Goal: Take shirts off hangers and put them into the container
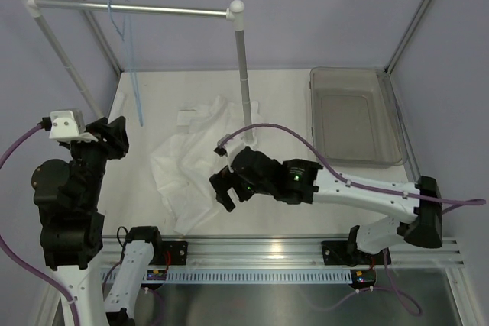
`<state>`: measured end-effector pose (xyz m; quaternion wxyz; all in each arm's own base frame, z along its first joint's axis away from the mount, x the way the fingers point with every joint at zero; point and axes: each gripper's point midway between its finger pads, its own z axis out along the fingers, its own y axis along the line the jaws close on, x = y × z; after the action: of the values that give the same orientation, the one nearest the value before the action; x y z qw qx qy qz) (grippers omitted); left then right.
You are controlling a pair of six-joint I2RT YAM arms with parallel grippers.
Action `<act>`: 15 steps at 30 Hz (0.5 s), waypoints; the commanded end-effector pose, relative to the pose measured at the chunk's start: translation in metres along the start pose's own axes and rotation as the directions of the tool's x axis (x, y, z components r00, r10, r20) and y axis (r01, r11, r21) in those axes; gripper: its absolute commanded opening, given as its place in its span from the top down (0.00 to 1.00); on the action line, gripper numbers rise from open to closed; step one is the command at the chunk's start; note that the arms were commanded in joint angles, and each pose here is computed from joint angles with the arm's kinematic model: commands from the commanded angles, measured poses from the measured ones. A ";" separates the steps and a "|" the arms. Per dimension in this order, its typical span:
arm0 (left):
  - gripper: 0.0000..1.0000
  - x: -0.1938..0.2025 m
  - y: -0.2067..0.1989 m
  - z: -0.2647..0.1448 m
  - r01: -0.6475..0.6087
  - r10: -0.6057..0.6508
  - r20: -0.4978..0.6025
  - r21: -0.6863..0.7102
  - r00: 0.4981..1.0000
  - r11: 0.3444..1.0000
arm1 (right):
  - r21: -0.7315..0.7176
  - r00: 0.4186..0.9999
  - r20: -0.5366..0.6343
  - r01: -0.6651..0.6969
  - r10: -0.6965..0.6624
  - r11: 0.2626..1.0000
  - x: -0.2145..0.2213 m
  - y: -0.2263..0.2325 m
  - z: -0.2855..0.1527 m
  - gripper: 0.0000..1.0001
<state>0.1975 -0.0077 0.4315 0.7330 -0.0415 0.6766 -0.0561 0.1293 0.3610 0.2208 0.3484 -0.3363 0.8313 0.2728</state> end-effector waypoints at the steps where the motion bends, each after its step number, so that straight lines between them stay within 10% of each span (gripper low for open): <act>1: 0.53 -0.003 0.005 -0.005 -0.036 0.037 0.016 -0.022 0.999 0.999 | 0.014 0.994 0.096 0.044 -0.045 0.999 -0.045 0.014 0.033 0.01; 15: 0.46 -0.017 0.003 -0.061 0.016 -0.013 0.078 -0.038 0.997 0.999 | 0.162 0.999 -0.019 -0.045 0.049 0.986 -0.103 -0.070 0.189 0.01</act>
<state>0.1548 -0.0008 0.4337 0.7434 -0.0515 0.6659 -0.0356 0.2805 0.4759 0.1651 0.3542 -0.2917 0.8646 0.2046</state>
